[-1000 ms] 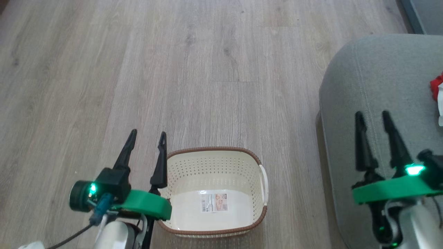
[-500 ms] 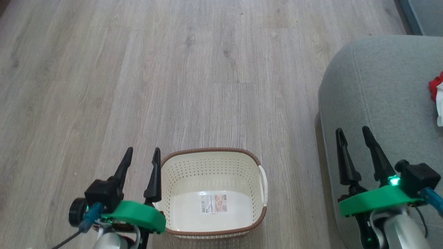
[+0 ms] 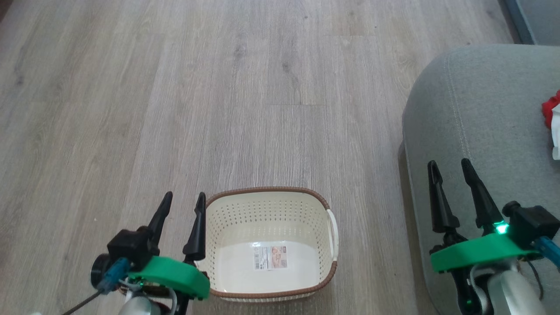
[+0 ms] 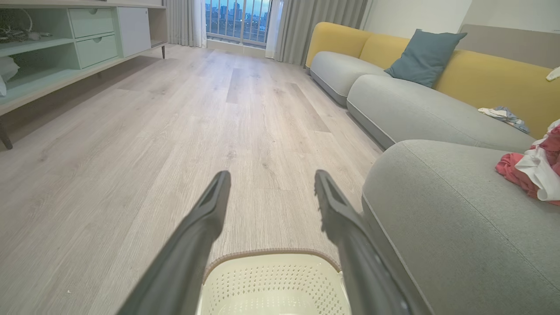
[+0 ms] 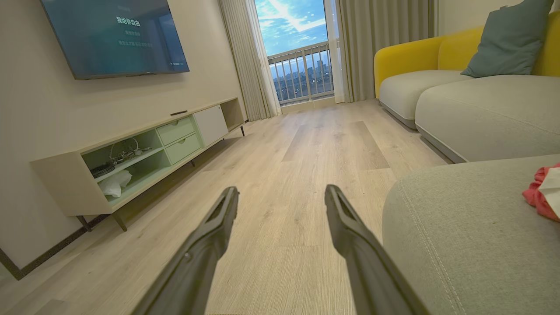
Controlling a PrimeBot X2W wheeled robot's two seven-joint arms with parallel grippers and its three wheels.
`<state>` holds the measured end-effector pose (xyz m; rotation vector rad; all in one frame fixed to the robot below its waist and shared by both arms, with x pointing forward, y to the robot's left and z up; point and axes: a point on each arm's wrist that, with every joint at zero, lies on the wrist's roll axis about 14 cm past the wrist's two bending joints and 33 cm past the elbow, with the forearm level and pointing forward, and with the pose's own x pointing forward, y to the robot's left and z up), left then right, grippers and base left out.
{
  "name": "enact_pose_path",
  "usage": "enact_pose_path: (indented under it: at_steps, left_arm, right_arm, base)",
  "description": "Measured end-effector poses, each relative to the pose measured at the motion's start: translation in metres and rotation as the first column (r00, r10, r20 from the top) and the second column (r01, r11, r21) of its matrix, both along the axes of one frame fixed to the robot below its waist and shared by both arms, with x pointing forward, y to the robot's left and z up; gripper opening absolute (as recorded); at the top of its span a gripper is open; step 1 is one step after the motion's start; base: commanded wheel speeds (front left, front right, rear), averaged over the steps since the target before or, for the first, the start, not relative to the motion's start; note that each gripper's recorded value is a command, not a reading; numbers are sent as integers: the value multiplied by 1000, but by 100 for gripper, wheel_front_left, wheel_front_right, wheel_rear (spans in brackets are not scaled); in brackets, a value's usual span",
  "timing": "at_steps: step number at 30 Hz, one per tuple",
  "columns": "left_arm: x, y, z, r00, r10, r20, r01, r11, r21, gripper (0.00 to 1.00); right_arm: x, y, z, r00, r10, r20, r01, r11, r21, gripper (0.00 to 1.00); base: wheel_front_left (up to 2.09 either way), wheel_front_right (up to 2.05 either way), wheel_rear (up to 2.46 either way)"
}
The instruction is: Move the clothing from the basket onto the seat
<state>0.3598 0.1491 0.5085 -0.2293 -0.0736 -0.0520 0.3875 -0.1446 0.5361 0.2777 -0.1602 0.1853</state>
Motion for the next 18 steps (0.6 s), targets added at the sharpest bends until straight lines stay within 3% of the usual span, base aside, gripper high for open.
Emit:
enact_pose_path:
  at_steps: [18]
  left_arm:
    - [0,-2,0,1000,-9,1,9,1000,-26,100]
  right_arm:
    - [-2,-4,3,1000,-12,9,12,1000,7,100]
  base:
    - [0,0,0]
